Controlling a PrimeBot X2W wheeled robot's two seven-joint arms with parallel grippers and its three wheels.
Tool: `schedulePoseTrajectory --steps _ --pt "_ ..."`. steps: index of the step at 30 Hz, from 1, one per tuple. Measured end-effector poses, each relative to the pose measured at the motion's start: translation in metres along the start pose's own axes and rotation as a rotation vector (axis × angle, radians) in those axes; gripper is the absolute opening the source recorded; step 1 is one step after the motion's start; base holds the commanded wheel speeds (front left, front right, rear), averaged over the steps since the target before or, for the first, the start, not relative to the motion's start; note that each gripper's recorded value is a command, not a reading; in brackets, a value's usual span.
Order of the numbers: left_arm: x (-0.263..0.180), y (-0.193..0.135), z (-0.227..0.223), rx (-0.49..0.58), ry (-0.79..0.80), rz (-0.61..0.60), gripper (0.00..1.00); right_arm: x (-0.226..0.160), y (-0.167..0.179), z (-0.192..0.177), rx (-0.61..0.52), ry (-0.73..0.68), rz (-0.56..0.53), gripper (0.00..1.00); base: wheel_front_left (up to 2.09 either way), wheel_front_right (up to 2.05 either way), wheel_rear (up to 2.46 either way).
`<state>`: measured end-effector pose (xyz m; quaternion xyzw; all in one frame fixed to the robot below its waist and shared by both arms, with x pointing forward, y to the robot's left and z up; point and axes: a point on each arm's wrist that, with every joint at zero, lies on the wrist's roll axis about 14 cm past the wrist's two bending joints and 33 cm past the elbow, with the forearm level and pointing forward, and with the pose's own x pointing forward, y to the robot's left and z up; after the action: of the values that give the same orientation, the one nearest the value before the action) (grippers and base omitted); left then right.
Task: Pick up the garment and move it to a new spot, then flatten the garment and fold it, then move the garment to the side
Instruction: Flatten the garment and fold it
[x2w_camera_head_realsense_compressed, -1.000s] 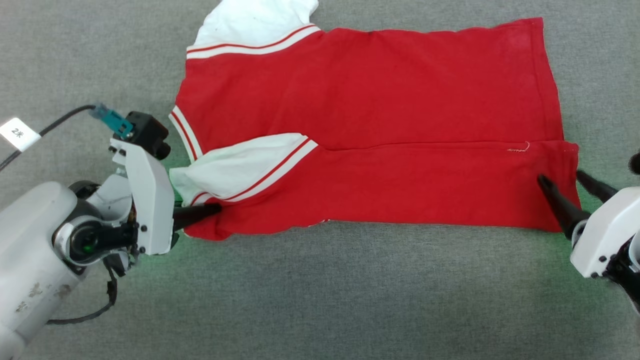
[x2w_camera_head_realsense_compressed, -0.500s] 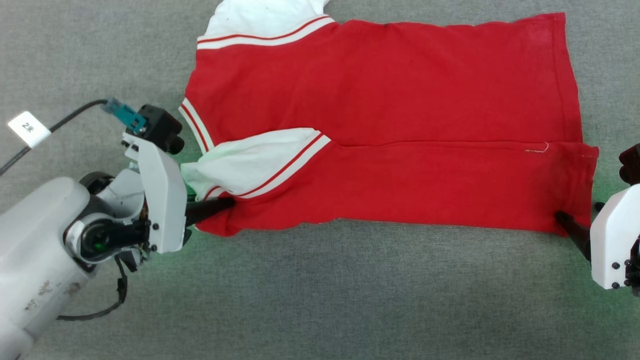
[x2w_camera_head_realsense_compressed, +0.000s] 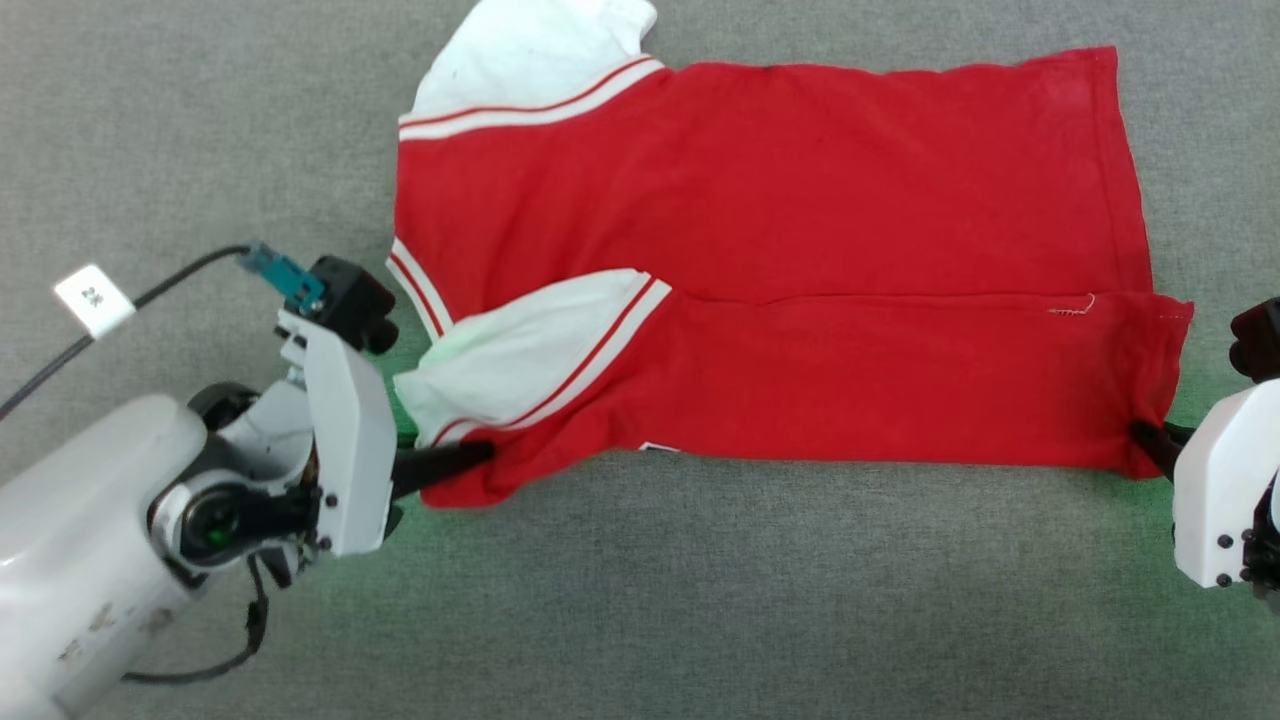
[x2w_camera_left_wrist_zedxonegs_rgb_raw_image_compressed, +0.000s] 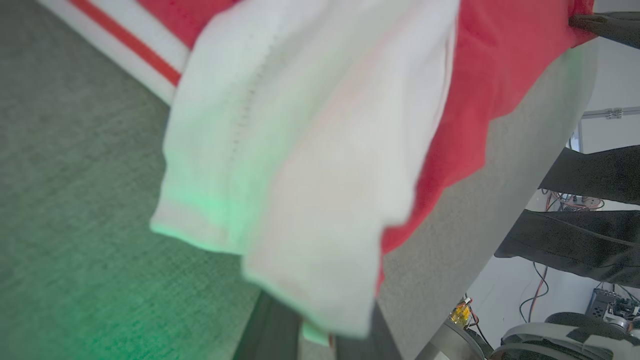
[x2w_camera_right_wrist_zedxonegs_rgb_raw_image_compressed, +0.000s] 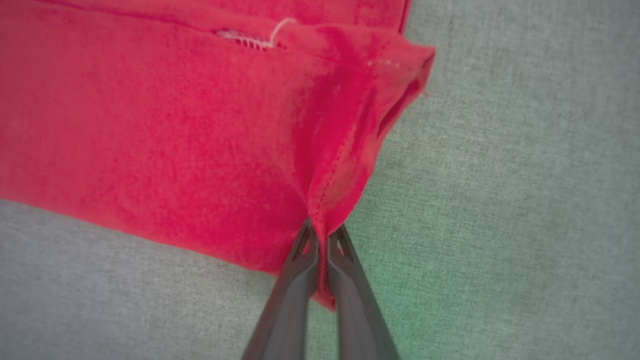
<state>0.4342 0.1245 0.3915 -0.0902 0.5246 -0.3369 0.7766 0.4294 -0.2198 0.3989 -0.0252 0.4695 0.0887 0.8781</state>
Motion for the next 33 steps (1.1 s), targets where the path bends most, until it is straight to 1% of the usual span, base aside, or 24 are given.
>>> schedulePoseTrajectory --steps 7,13,17,22,23,24,25,26,27,30,33 --pt "-0.016 -0.001 -0.012 0.011 0.005 0.006 0.00 -0.008 -0.001 -0.008 -0.007 0.021 0.001 0.00 0.00 0.00 0.00" --pt "-0.026 -0.011 -0.030 0.028 0.023 -0.012 0.00 -0.021 -0.004 -0.015 -0.019 0.031 -0.005 0.00 0.00 0.00 0.00" --pt "-0.029 -0.019 -0.036 0.033 0.014 -0.032 0.00 -0.026 -0.005 -0.025 -0.011 0.053 -0.002 0.00 0.00 0.00 0.00" --pt "-0.031 -0.018 -0.038 0.024 -0.002 -0.030 0.00 -0.029 -0.004 -0.026 -0.004 0.046 0.000 0.00 0.00 0.00 0.00" --pt "-0.031 -0.018 -0.037 0.023 -0.014 -0.028 0.00 -0.030 -0.004 -0.023 -0.003 0.032 -0.001 0.26 0.00 0.00 0.00" --pt "-0.032 -0.017 -0.035 0.021 -0.029 -0.025 0.24 -0.031 -0.004 -0.021 -0.003 0.014 -0.005 0.67 0.00 0.00 0.00" --pt "-0.033 -0.017 -0.033 0.019 -0.041 -0.023 0.36 -0.032 -0.005 -0.017 -0.002 -0.008 -0.011 1.00 0.00 0.00 0.00" --pt "-0.033 -0.018 -0.034 0.017 -0.050 -0.024 0.84 -0.033 -0.005 -0.014 0.004 -0.029 -0.014 1.00 0.00 0.00 0.00" --pt "-0.033 -0.020 -0.034 0.014 -0.063 -0.025 1.00 -0.035 -0.004 -0.011 0.011 -0.050 -0.014 1.00 0.00 0.00 0.00" --pt "-0.037 -0.021 -0.031 0.001 -0.127 -0.018 1.00 -0.042 -0.001 0.001 0.039 -0.129 -0.008 1.00 0.00 0.00 0.00" --pt "-0.046 -0.016 -0.021 -0.028 -0.249 0.008 1.00 -0.052 0.003 0.015 0.039 -0.220 -0.006 1.00 0.00 0.00 0.00"
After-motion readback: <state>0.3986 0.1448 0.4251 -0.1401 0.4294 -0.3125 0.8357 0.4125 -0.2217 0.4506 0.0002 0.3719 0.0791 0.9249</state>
